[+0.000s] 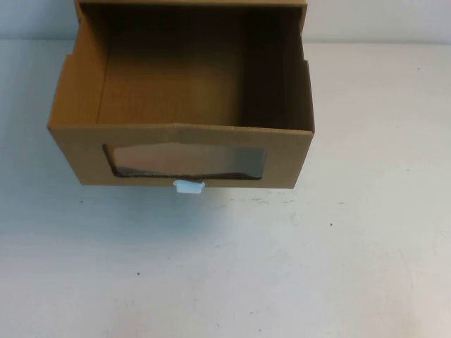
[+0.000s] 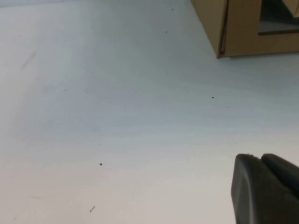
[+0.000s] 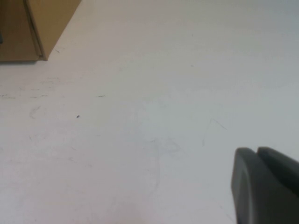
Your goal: Close the shoe box
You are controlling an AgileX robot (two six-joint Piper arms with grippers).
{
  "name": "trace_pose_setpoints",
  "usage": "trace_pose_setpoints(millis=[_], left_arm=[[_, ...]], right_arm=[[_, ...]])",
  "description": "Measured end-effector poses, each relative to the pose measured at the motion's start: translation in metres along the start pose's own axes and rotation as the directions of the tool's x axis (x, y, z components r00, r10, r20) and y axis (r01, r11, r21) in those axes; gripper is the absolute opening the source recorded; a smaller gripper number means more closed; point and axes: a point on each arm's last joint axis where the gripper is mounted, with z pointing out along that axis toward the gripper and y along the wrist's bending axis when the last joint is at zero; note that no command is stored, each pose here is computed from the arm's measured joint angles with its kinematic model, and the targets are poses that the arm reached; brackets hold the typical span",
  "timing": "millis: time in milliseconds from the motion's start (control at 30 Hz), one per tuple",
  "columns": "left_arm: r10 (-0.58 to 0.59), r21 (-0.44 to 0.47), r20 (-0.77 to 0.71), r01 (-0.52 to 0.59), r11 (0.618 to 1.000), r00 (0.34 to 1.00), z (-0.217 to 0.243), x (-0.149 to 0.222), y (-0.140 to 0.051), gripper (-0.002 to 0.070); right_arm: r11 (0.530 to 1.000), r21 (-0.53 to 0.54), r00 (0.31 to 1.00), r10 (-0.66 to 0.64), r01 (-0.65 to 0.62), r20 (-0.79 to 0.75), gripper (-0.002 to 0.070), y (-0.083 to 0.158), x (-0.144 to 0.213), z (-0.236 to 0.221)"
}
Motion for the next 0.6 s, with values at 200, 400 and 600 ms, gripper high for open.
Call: trace_pose_setpoints(millis=[200,400,600], left_arm=[[0.0,-0.003,0.02,0.0,1.0,1.0,0.0,-0.002,0.0,-0.0005],[-0.017,-0.001,0.04,0.017,1.0,0.999,0.0,-0.004,0.0,-0.0005],[-0.337,0.084,0.115,0.329,0.94,0.934,-0.001,-0.012,-0.004,-0.0005]], right_arm=[[1.0,0.0,1.0,0.0,0.0,0.0,-0.0011,0.0,0.0,0.0],[1.0,0.0,1.0,0.0,0.0,0.0,-0.0011,0.0,0.0,0.0],[1.0,0.0,1.0,0.0,0.0,0.0,-0.0011,0.0,0.0,0.0]])
